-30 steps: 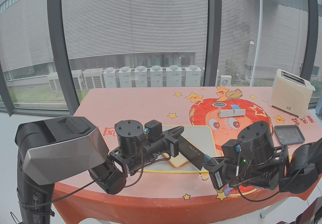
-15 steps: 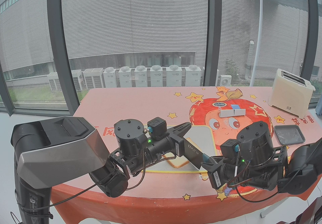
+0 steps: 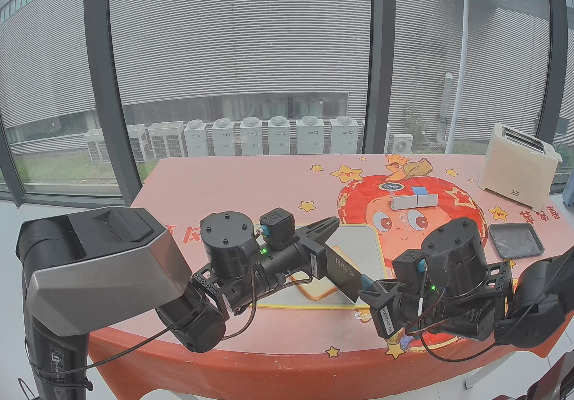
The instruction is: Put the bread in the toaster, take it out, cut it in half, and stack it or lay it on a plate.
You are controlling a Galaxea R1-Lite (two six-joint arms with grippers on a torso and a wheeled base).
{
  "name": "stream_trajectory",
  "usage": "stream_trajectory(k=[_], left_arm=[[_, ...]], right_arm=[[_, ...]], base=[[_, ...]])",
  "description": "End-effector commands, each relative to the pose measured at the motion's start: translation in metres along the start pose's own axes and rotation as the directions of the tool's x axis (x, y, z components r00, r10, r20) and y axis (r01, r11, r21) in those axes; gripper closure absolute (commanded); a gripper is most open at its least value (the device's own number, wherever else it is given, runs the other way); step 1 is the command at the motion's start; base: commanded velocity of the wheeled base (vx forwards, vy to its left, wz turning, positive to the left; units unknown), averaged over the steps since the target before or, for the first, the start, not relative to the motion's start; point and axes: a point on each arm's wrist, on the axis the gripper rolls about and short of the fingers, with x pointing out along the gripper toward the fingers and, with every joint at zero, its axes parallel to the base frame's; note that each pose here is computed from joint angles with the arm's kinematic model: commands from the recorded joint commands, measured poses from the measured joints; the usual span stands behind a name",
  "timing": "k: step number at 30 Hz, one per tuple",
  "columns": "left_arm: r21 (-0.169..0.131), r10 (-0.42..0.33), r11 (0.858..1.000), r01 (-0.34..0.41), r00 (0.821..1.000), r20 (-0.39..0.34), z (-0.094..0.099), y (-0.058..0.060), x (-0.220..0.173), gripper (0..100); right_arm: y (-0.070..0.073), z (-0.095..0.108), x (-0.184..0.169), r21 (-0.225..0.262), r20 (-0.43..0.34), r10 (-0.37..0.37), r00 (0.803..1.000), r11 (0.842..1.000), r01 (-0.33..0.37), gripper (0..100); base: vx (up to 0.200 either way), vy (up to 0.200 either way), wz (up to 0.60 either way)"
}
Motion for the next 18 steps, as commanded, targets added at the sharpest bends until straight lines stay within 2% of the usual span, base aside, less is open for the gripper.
stream_trajectory(k=[1, 12, 18], left_arm=[[0.003, -0.001, 1.0, 0.001, 1.0, 0.017, 0.008, -0.0012, -0.0021, 100], [0.005, 0.006, 1.0, -0.006, 1.0, 0.018, 0.0084, 0.0005, -0.003, 100], [0.003, 0.007, 1.0, -0.007, 1.0, 0.02, 0.0087, 0.0005, -0.0028, 100]], right_arm=[[0.0008, -0.0001, 0.0, -0.002, 0.0, 0.001, 1.0, 1.0, -0.001, 100], [-0.0058, 0.0027, 0.0001, 0.016, 0.009, -0.018, 1.0, 1.0, 0.018, 100], [-0.0046, 0.0027, -0.0002, 0.013, 0.009, -0.014, 1.0, 1.0, 0.014, 100]], base=[[0.0, 0.0, 0.0], [0.0, 0.0, 0.0], [0.0, 0.0, 0.0]])
